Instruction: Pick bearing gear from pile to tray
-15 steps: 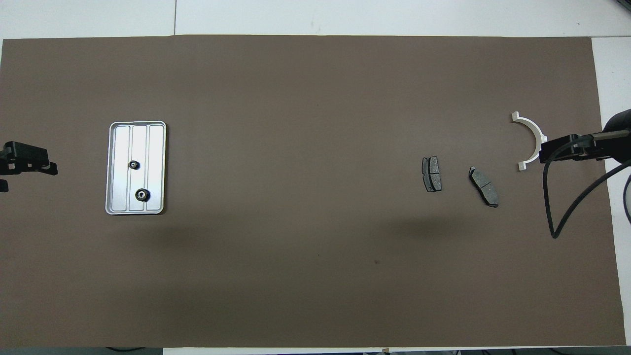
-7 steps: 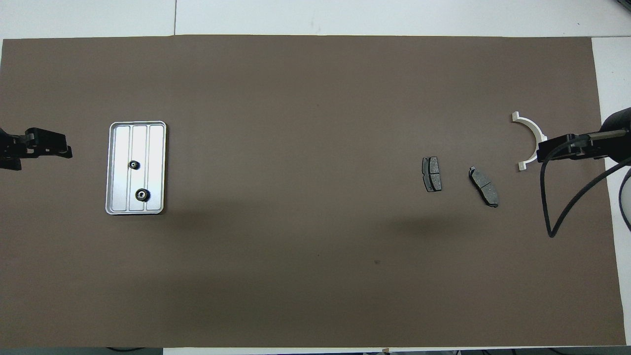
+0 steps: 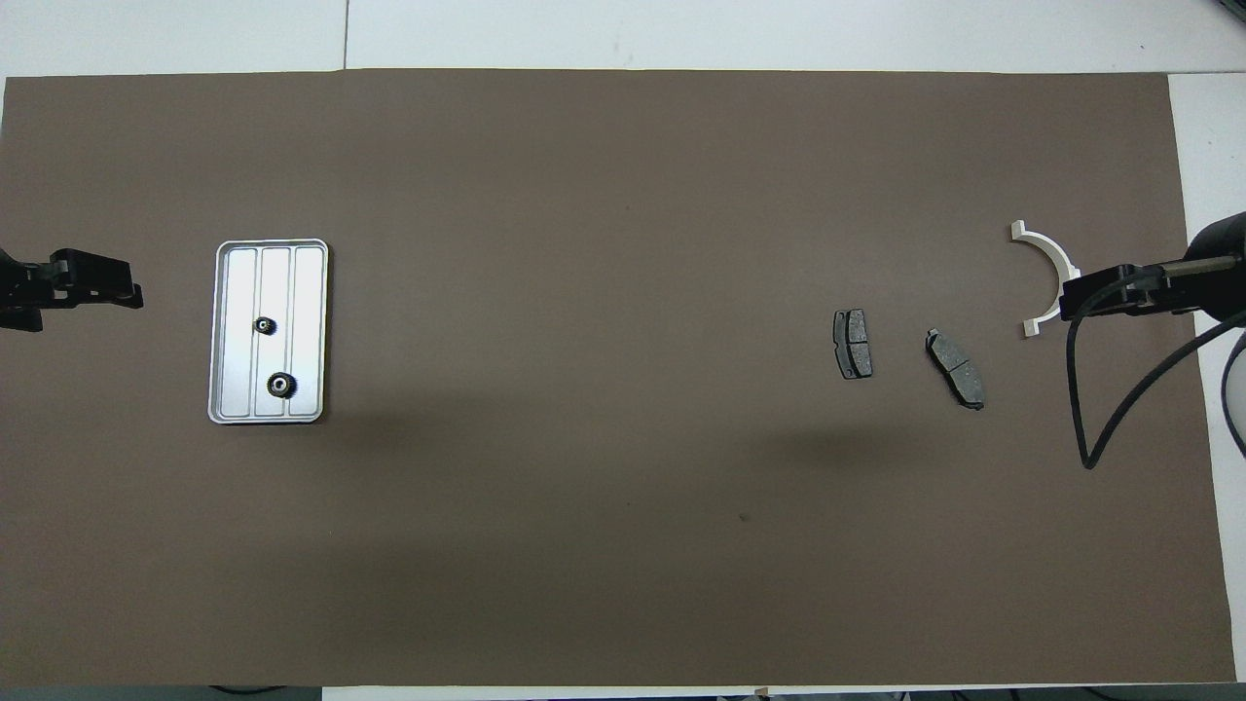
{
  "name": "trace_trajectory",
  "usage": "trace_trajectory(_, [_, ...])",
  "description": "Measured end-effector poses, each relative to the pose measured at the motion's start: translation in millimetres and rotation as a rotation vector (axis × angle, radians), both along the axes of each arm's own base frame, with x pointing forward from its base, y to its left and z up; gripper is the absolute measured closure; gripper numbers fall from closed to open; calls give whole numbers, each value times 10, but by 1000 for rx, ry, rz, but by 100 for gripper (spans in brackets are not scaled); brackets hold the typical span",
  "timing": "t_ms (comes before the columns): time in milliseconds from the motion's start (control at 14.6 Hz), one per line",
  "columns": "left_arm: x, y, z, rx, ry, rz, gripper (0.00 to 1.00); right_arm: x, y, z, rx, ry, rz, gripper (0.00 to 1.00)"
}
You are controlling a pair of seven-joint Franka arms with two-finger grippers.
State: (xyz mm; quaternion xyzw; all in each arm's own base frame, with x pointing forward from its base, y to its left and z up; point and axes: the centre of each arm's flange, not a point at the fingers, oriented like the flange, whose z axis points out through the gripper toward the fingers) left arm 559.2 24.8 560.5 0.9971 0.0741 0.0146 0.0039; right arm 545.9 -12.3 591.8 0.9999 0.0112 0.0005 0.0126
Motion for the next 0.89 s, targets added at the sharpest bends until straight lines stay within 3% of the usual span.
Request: trace_trajectory(891, [-6, -143, 180, 0, 0, -28, 0, -32, 9, -27, -1, 6, 1, 0])
